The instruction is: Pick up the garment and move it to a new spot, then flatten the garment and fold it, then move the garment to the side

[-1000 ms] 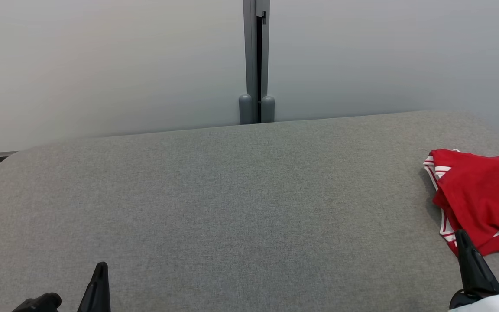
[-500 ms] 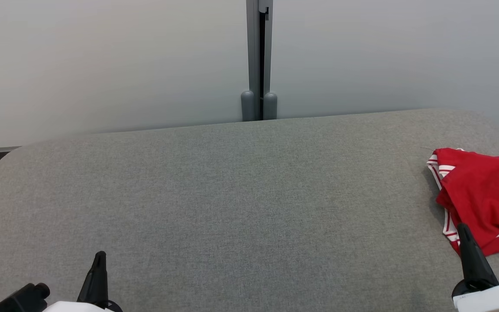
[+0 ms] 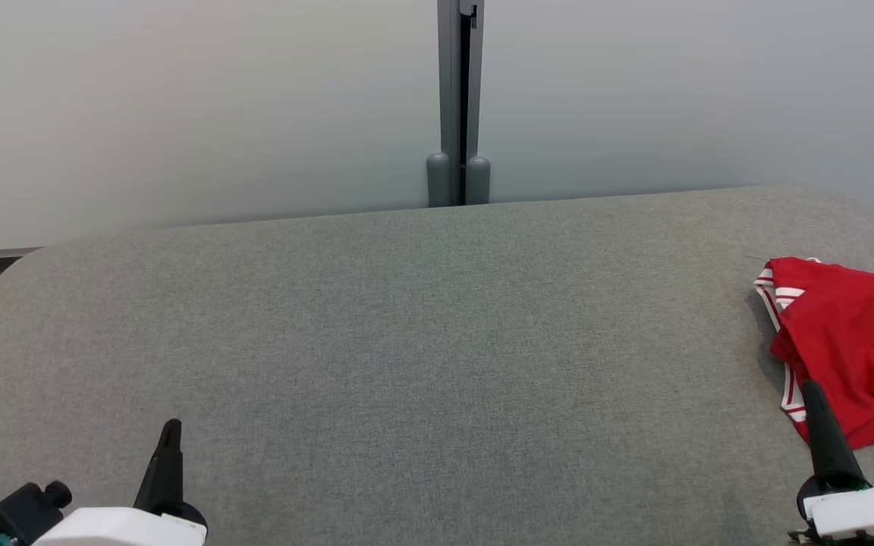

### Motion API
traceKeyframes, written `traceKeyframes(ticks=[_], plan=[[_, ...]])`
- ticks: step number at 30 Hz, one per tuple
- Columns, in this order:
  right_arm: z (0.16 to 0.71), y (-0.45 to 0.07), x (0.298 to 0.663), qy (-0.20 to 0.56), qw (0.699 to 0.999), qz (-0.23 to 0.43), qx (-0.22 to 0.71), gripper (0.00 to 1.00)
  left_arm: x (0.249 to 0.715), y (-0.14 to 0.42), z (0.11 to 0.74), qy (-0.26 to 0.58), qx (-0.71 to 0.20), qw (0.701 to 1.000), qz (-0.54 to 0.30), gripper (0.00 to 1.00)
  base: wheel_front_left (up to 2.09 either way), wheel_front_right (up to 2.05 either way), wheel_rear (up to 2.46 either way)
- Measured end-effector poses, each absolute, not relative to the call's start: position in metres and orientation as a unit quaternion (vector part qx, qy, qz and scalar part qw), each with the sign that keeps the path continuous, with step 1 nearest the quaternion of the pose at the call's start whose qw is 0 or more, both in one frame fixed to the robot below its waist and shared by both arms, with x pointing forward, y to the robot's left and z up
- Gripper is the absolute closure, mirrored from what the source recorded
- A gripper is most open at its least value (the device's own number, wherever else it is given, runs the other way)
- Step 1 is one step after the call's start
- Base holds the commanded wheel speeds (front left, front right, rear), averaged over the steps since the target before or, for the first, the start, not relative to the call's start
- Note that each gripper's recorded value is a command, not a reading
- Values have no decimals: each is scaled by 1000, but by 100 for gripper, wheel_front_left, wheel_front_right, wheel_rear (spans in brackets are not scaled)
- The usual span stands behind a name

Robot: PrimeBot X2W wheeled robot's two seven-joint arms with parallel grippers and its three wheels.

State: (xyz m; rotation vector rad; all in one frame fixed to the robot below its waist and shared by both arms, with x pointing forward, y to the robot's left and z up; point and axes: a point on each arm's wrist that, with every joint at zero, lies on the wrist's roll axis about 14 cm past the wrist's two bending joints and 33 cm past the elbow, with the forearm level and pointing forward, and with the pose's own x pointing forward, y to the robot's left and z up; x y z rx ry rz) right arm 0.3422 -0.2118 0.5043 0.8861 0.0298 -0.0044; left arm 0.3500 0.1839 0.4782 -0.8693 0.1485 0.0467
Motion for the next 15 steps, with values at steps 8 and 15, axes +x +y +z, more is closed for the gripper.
traceKeyframes(ticks=[8, 15], plan=[[505, -211, 348, 12, 885, -3, 466, 100, 355, 184, 481, 67, -461, 885, 22, 100, 0, 0, 0], [505, -210, 353, 11, 866, -4, 500, 100, 359, 185, 482, 64, -497, 865, 21, 100, 0, 0, 0]])
